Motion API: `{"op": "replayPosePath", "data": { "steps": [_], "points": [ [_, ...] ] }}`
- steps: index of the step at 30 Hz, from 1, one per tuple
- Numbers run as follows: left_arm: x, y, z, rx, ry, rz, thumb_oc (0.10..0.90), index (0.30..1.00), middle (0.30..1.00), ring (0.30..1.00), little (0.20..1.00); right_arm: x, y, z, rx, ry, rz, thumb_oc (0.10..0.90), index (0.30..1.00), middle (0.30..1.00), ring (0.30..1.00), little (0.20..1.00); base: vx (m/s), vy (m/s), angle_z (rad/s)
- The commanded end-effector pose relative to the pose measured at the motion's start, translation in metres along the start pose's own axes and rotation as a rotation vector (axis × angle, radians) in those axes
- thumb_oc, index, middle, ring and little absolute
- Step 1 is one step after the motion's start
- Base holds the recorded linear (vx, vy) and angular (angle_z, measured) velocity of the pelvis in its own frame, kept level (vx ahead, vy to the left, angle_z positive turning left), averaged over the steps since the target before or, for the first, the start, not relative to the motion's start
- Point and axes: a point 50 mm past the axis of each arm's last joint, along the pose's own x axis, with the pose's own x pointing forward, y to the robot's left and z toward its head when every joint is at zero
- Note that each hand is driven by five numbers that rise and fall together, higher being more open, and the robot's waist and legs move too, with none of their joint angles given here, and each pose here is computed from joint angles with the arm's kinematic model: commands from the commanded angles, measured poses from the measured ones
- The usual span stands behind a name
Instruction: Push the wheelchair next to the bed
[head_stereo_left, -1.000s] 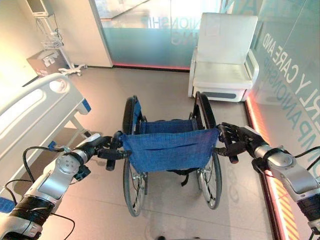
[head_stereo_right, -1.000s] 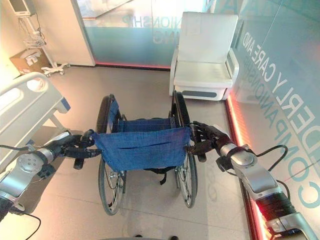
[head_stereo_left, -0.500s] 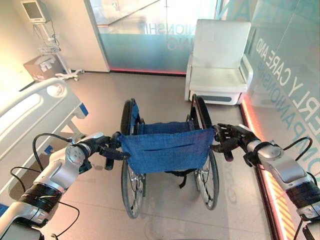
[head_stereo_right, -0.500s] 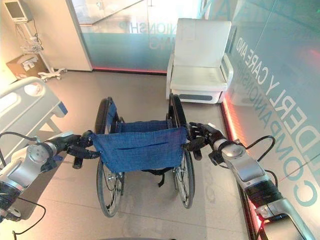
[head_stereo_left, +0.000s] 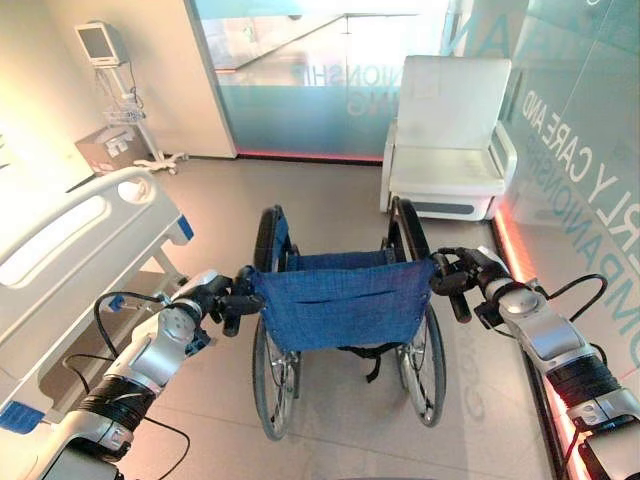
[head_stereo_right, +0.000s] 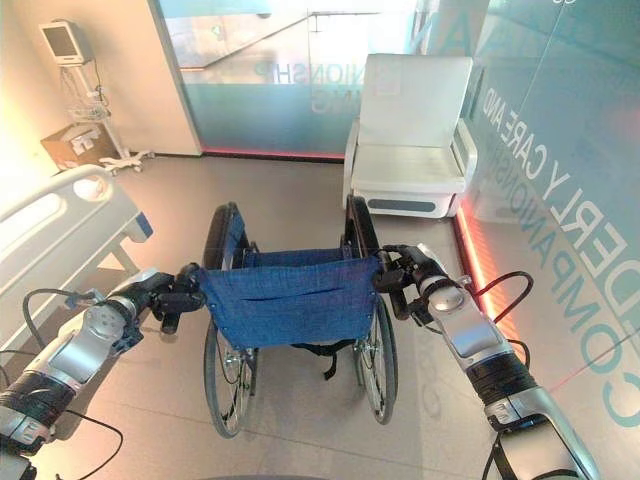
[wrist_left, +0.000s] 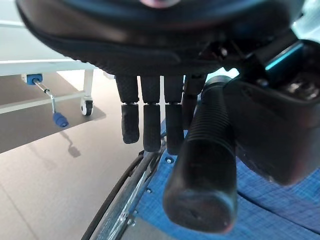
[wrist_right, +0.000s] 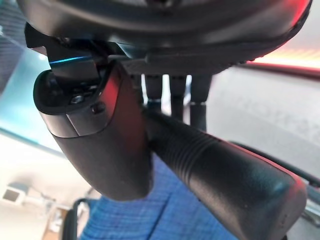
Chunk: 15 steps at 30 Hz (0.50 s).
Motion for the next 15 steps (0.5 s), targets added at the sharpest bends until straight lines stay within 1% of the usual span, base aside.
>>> {"op": "replayPosePath", "data": {
  "steps": [1,4,10,15],
  "points": [
    [0.004,-0.002,-0.017,0.076,0.06,0.02,0.4,0.3,0.3,0.3,0.3,0.0,0.057,-0.047,-0.094,0.241,0.282,0.4,0.3,0.3,0.3,0.3,0.0,0.0,0.0],
    [0.006,-0.009,-0.013,0.079,0.054,0.001,0.4,0.3,0.3,0.3,0.3,0.001,0.06,-0.051,-0.097,0.286,0.282,0.4,0.3,0.3,0.3,0.3,0.0,0.0,0.0],
    [0.007,-0.024,-0.015,0.06,0.054,-0.027,0.4,0.3,0.3,0.3,0.3,0.001,0.078,-0.058,0.01,0.314,0.322,0.4,0.3,0.3,0.3,0.3,0.0,0.0,0.0],
    [0.008,-0.034,-0.017,0.046,0.053,-0.045,0.4,0.3,0.3,0.3,0.3,0.003,0.086,-0.06,0.042,0.301,0.303,0.4,0.3,0.3,0.3,0.3,0.0,0.0,0.0]
  ]
}}
